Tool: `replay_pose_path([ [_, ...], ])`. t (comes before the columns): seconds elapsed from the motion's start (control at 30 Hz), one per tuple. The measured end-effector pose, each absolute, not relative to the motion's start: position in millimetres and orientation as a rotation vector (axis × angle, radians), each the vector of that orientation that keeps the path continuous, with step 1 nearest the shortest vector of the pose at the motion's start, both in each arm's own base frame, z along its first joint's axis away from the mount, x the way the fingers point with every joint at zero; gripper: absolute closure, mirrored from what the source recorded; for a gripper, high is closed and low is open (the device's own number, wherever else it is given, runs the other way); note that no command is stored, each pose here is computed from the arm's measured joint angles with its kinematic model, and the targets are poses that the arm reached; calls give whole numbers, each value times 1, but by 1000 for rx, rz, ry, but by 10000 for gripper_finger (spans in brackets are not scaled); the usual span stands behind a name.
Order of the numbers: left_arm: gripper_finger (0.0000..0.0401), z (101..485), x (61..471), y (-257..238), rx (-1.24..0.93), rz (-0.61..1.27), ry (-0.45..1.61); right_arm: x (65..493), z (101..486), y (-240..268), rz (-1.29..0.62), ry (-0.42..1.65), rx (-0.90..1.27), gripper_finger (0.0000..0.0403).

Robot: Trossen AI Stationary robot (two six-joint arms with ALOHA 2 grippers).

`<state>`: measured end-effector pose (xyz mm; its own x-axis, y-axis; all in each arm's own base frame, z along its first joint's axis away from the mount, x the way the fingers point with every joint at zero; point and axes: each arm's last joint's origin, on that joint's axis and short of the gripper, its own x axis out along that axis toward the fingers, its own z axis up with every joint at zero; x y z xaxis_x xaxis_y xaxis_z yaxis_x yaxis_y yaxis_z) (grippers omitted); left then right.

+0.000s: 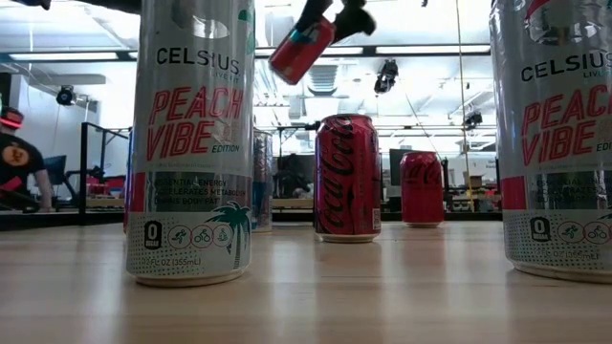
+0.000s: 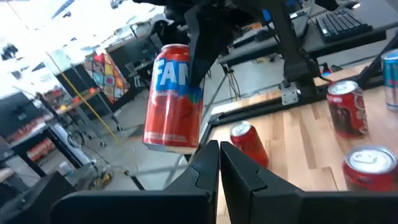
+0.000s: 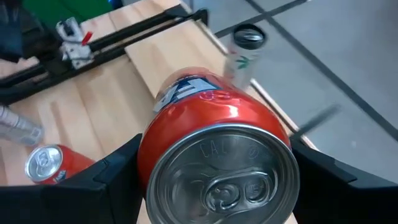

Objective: Place canned beverage on shelf
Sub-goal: Put the right orange soda can on the shelf

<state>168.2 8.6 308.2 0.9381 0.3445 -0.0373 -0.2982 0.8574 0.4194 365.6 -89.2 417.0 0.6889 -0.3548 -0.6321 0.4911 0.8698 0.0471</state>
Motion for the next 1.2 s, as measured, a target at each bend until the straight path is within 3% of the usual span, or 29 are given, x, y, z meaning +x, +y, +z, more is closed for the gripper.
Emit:
replay_pose_path([
  [0.33,401,301,165,9,367,326,181,399,395,-101,-435,788,136,115],
  [0.93,399,296,182,8,270,333,161,403,391,-89,-384,866,61,115],
  [1.07,372,300,188,8,269,333,148,398,396,-70,-344,880,39,115],
  [1.2,320,298,195,8,268,331,159,392,398,-53,-323,917,32,115],
])
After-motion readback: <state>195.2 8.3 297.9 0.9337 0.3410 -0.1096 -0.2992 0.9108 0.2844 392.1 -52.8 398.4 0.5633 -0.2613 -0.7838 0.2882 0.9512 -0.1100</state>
